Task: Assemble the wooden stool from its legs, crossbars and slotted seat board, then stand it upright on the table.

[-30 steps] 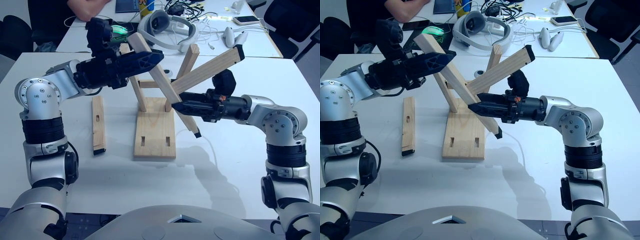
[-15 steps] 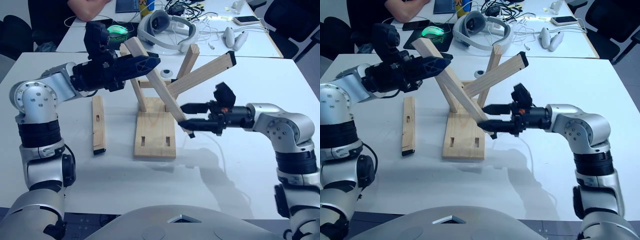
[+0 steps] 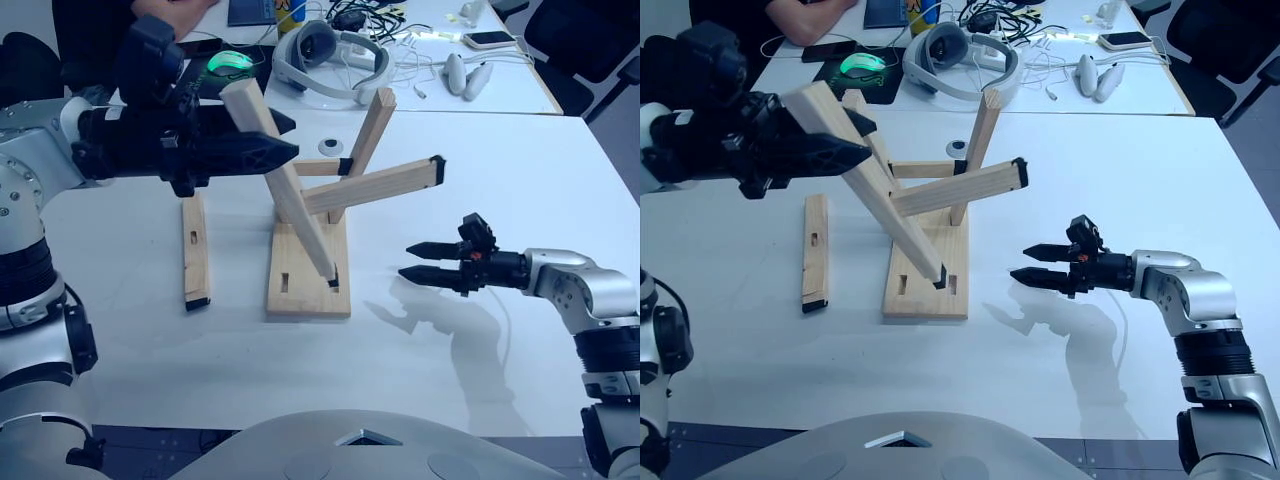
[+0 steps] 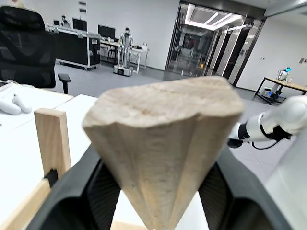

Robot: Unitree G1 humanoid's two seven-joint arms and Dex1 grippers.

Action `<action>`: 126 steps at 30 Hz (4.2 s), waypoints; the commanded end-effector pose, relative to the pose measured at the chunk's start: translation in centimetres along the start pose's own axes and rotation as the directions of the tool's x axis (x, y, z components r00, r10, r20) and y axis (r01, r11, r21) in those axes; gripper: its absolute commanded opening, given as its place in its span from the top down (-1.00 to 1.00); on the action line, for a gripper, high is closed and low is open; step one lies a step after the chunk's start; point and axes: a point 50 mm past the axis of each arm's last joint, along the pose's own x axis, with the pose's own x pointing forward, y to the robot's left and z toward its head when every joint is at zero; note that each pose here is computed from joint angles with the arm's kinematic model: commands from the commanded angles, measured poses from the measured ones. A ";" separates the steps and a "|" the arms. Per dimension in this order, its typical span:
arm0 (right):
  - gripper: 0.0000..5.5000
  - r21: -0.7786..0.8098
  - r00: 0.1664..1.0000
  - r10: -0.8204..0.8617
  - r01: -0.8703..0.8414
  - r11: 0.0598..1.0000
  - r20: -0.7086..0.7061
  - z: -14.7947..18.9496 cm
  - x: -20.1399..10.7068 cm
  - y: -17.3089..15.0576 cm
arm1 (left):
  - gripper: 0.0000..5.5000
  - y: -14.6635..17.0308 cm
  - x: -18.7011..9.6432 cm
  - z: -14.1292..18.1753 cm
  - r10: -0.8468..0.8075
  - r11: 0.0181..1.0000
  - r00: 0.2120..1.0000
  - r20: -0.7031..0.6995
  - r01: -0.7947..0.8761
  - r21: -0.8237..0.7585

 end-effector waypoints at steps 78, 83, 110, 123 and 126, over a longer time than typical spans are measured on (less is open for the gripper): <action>-0.61 -0.542 0.996 0.076 -0.092 0.835 -0.052 -3.2 11.0 3.5 | 0.25 1.2 -1.1 -4.9 0.012 0.989 0.944 -0.330 0.038 0.146; -0.61 -0.536 0.987 0.067 -0.136 0.833 -0.146 -3.9 11.6 2.9 | 0.25 1.2 -0.9 -4.8 0.000 0.987 0.939 -0.345 0.056 0.152; -0.61 -0.500 0.901 -0.031 -0.211 0.840 -0.433 -8.8 9.8 3.3 | 0.25 2.0 -1.2 -4.9 0.060 0.951 0.913 -0.403 0.071 0.302; -0.61 -0.468 0.886 -0.041 -0.203 0.860 -0.462 -9.3 9.5 3.2 | 0.25 0.2 -1.4 -7.1 0.057 0.938 0.856 -0.514 0.131 0.322; -0.61 -0.457 0.888 -0.042 -0.194 0.868 -0.458 -9.3 9.3 3.2 | 0.25 -0.7 -1.5 -8.2 0.048 0.956 0.872 -0.488 0.101 0.274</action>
